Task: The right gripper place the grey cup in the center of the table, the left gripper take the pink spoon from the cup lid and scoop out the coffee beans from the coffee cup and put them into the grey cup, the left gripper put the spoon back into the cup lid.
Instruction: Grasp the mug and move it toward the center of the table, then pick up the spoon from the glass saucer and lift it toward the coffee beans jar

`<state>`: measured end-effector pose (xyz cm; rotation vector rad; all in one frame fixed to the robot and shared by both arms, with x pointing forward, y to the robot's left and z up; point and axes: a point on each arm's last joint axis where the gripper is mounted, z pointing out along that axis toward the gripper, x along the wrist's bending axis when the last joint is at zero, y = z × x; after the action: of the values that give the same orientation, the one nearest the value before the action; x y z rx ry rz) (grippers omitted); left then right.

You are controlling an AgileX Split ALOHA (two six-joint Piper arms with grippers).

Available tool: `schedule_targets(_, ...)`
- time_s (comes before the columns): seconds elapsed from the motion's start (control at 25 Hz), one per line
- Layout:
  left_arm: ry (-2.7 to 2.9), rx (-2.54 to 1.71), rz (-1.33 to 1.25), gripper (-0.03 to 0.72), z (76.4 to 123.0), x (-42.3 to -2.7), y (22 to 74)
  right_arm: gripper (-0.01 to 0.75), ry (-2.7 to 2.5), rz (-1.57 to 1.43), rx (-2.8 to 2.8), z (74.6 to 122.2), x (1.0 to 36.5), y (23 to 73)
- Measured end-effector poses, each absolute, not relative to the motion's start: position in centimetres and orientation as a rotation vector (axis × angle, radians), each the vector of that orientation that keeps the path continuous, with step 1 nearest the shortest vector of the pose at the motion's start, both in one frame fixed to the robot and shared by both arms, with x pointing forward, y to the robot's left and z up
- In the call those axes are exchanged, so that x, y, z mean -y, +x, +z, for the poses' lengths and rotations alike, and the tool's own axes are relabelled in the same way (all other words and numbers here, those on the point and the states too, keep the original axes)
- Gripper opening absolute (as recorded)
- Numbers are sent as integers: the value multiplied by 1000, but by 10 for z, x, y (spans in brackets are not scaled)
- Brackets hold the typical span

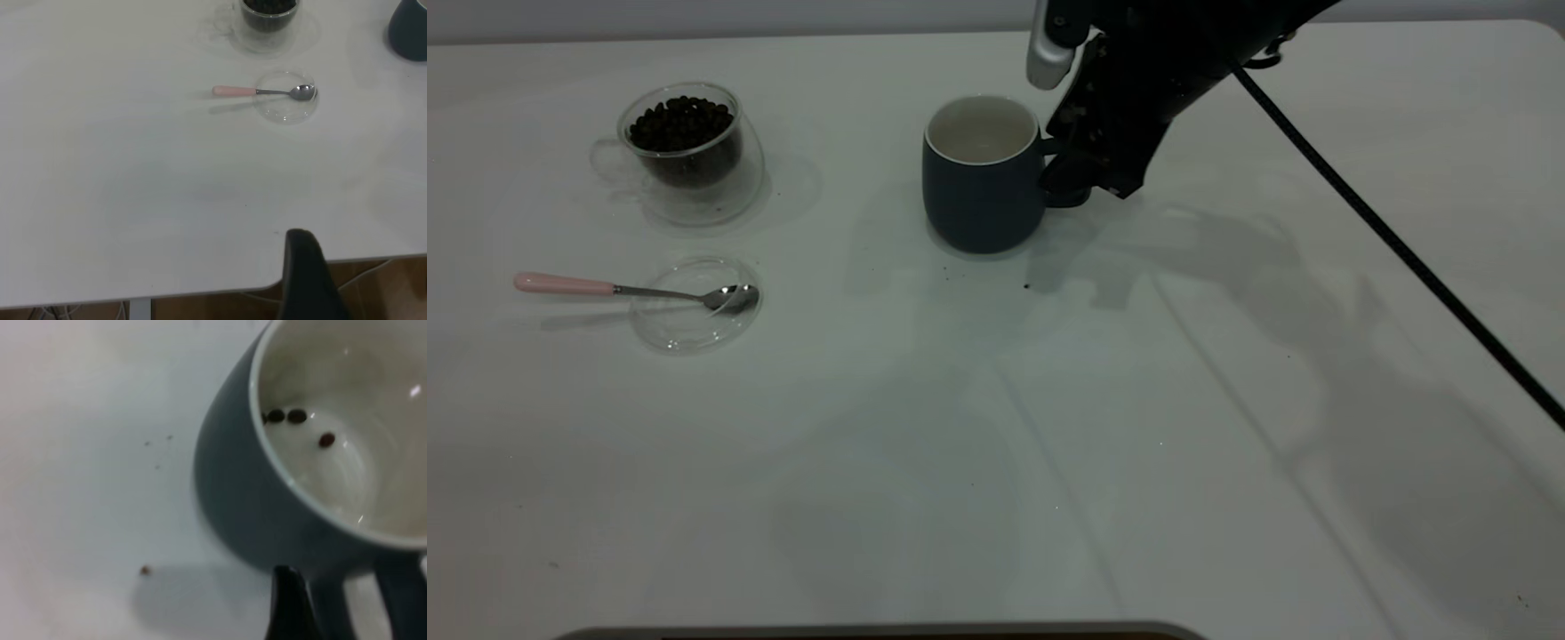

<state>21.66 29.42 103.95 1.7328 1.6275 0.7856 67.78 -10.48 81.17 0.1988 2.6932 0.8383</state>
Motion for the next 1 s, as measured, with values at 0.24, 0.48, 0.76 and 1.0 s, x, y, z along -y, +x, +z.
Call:
schedule_targets(0.24,1733,-1627,786,478,1039,-294,217,523,732,914,-2670,867,126,654)
schedule_targets(0.48,1733,-1627,786,478,1039,-294,217,521,1313,1008,-2668,946,142,589)
schedule_targets(0.76,1732,-1628,785,478,1039,-294,217,521,1550,104,-2855,990,205,486)
schedule_targets(1.0,1732,-1628,785,478,1039,-294,217,521,1726,-8,-2582,1008,246,407)
